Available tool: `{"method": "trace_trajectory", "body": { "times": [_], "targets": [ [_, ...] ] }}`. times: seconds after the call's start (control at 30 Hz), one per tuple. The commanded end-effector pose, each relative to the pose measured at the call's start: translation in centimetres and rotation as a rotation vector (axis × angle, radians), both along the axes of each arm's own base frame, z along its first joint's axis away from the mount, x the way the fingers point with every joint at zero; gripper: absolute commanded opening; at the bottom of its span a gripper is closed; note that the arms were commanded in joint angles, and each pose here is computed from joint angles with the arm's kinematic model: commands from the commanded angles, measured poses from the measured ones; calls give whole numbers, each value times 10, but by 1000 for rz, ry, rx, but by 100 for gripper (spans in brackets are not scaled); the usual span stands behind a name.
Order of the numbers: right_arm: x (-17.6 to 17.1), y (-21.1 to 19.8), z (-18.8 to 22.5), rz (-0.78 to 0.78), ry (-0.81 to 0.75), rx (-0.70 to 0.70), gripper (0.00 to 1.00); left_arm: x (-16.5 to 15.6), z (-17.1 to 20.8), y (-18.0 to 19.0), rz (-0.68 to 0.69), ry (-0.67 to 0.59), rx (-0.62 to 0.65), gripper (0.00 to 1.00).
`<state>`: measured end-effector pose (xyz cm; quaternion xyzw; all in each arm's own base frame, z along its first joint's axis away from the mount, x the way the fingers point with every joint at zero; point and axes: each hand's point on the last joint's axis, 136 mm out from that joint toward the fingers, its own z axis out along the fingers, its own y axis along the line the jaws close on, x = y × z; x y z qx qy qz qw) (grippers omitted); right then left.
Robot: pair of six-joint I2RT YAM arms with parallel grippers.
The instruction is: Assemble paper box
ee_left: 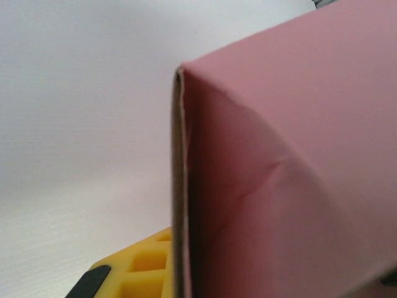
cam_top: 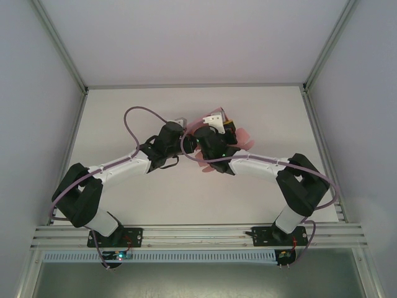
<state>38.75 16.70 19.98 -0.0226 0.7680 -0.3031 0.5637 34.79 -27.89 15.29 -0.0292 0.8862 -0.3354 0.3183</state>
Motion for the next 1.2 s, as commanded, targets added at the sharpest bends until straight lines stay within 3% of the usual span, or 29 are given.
{"method": "trace_trajectory", "body": {
  "times": [0.0, 0.47, 0.63, 0.87, 0.97, 1.17],
  "targets": [
    [-9, -70, 10, -308, -33, -165, 0, -5, -9, 22, 100, 90, 53, 0],
    [-13, -100, 10, -425, -20, -242, 0, -5, -26, 46, 231, 154, 132, 0],
    [-20, -112, 19, -475, -33, -262, 0, -7, -41, 94, 417, 172, 315, 0],
    [-20, -115, 18, -468, -36, -239, 0, -15, -56, 122, 540, 234, 427, 0],
    [-12, -108, 11, -381, -30, -131, 0, -10, -55, 114, 501, 221, 416, 0],
    [10, -41, -6, 10, 0, 214, 8, 7, -42, 50, 254, 136, 196, 0]
  ]
}}
